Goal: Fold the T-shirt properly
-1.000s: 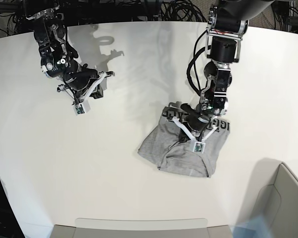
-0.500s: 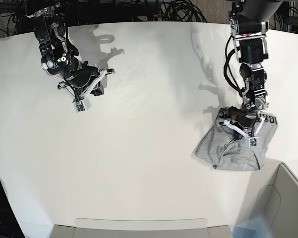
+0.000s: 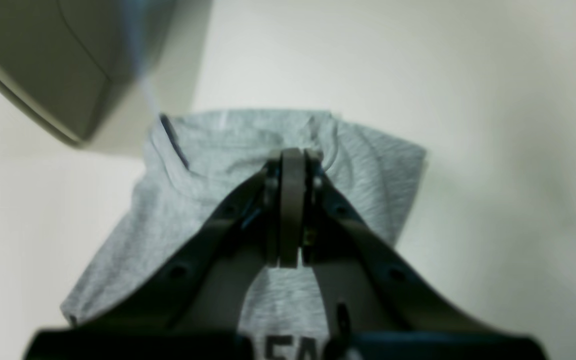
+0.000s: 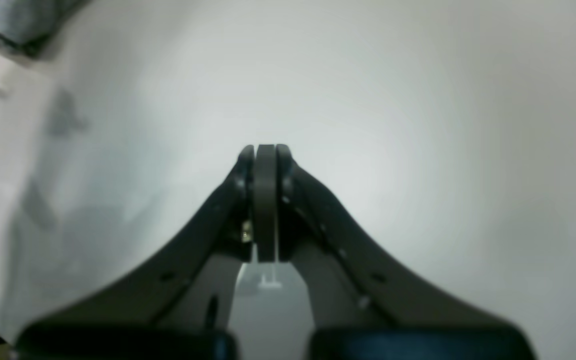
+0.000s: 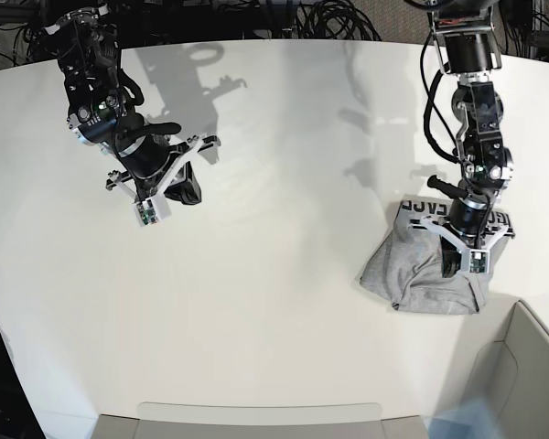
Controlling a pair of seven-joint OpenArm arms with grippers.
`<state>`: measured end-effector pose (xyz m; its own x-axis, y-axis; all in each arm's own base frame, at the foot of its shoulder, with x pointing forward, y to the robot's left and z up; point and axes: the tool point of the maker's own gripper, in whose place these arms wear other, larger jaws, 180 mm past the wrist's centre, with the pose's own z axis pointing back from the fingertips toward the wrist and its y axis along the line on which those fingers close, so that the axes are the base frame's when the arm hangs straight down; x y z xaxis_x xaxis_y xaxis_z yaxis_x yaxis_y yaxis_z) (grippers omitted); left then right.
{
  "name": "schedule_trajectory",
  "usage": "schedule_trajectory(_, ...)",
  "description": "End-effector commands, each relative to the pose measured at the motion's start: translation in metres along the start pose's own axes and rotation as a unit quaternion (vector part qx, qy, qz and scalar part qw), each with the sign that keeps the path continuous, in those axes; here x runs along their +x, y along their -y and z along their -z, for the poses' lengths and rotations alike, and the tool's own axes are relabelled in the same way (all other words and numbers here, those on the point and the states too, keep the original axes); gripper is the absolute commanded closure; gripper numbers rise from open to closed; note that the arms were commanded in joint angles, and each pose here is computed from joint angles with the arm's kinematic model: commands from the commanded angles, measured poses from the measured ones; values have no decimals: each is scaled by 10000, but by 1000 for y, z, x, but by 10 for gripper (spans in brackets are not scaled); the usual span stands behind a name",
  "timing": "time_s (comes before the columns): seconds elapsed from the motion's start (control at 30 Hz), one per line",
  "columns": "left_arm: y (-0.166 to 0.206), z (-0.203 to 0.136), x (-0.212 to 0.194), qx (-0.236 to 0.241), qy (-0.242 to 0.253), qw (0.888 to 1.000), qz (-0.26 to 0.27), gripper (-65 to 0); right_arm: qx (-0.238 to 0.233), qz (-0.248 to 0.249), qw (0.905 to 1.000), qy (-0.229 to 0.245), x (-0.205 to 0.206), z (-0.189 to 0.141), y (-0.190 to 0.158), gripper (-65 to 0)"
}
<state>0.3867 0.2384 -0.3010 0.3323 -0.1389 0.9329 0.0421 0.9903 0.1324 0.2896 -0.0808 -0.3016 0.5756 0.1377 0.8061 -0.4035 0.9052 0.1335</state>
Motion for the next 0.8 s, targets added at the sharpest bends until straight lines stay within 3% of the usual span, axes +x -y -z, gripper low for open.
schedule_trajectory(0.0, -5, -12, 13, 54, 248, 9996, 74, 0, 29, -96, 9997, 235, 12, -7, -3, 0)
schedule_trajectory(0.27, -23, -89, -8, 753, 280, 9962, -325, 0, -305, 288, 9991, 102, -11, -24, 15, 0)
schedule_trajectory(0.6, -12, -146, -80, 631, -759, 9950, -137, 0, -779, 882, 9918, -504, -74, -52, 33, 0)
schedule_trajectory(0.77, -4, -173, -110, 574, -1245, 9904, -154, 0, -904, 1228, 9875, -407, -108, -74, 23, 0)
